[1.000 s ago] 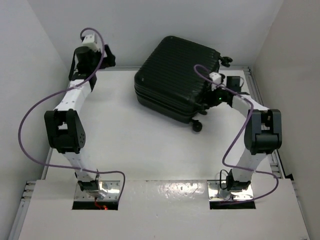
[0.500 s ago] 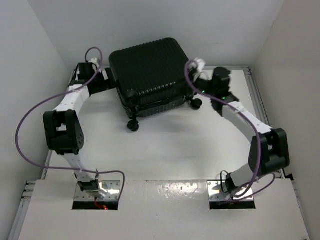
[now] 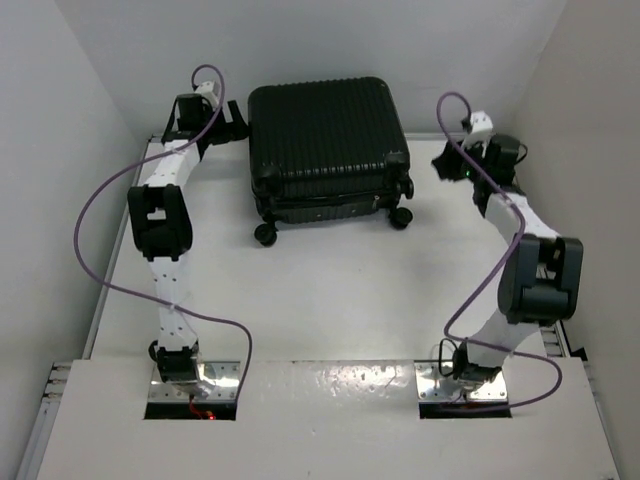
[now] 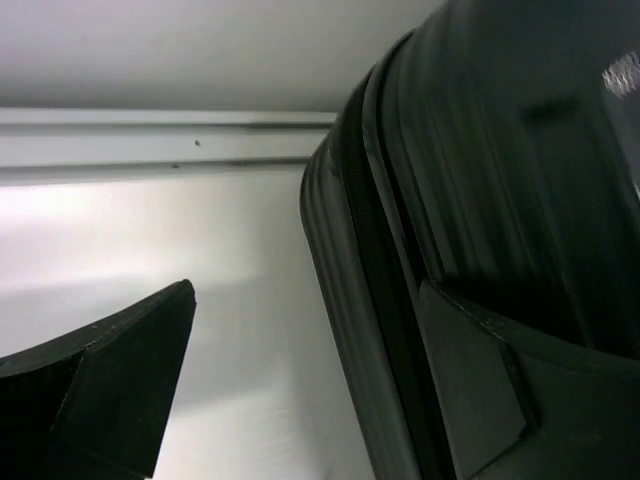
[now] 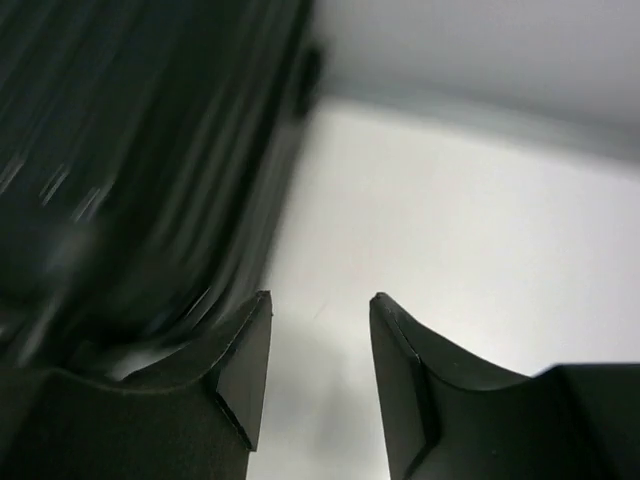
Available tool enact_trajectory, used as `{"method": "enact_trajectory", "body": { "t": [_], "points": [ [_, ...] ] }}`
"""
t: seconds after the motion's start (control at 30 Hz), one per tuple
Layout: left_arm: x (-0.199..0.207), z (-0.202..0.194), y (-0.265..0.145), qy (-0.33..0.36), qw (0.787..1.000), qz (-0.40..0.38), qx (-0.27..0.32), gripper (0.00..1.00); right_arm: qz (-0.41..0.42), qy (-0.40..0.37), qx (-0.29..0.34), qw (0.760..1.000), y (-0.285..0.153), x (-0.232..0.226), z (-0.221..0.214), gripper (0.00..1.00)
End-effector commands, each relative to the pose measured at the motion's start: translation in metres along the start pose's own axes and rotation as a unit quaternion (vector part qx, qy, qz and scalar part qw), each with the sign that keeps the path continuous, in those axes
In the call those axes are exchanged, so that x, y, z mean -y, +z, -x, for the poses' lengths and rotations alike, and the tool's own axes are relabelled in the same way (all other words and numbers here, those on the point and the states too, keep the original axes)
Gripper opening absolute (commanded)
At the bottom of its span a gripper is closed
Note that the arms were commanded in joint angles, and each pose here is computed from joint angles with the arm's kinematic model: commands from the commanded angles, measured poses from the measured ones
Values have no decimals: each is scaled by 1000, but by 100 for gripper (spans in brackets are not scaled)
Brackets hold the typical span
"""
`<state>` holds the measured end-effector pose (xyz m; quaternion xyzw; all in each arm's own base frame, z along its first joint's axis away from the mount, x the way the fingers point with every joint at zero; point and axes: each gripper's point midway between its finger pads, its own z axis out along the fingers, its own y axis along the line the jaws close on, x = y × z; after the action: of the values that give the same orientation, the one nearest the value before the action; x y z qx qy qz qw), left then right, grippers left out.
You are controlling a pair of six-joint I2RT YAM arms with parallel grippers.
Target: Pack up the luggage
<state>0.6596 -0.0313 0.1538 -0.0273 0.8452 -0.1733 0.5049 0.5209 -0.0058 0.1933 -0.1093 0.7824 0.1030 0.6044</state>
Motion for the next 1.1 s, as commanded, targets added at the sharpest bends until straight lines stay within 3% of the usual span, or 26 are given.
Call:
{"method": "enact_trajectory", "body": {
  "t": [0.0,0.03,0.1,0.13,0.17,0.2,0.23,0.37,0.4,0.47,0.6,0.67,0.87,1.07],
  "points": [
    [48,10,-28,-1,999,-39,23,100,122,-23,44,991,-52,-82,37,45],
    [29,-16,-33,-17,1000,-7,10,100,124,-4,23,992,-72,-96,6,45],
    [24,2,-50,-21,998,12,60,100,109,-1,44,993,-95,-116,12,43],
    [23,5,-59,-31,997,22,68,100,77,19,4,997,-103,-115,-36,43],
    [22,7,-74,-31,996,37,77,100,66,16,37,997,-123,-119,-20,49],
    [22,7,-81,-37,995,43,78,100,104,15,16,994,-126,-155,-47,50],
    [22,6,-87,-47,994,49,81,100,79,20,-1,997,-130,-154,-71,50],
    [21,2,-116,-61,991,84,83,100,77,2,12,997,-128,-191,-95,53],
    [31,3,-125,-59,992,79,82,100,46,-1,58,997,-122,-184,-78,53],
    [41,-6,-134,-51,994,69,72,100,36,-17,40,998,-108,-194,-97,53],
    [69,-4,-157,-20,995,48,80,100,-76,-23,66,995,-77,-176,-95,43],
    [76,-1,-167,-5,995,46,88,100,-85,-17,97,992,-71,-177,-84,43],
    [69,-14,-170,3,994,70,81,100,-68,-24,110,991,-42,-190,-83,58],
    [67,-15,-172,3,994,75,83,100,-92,-15,120,988,-16,-188,-73,57]
  ]
}}
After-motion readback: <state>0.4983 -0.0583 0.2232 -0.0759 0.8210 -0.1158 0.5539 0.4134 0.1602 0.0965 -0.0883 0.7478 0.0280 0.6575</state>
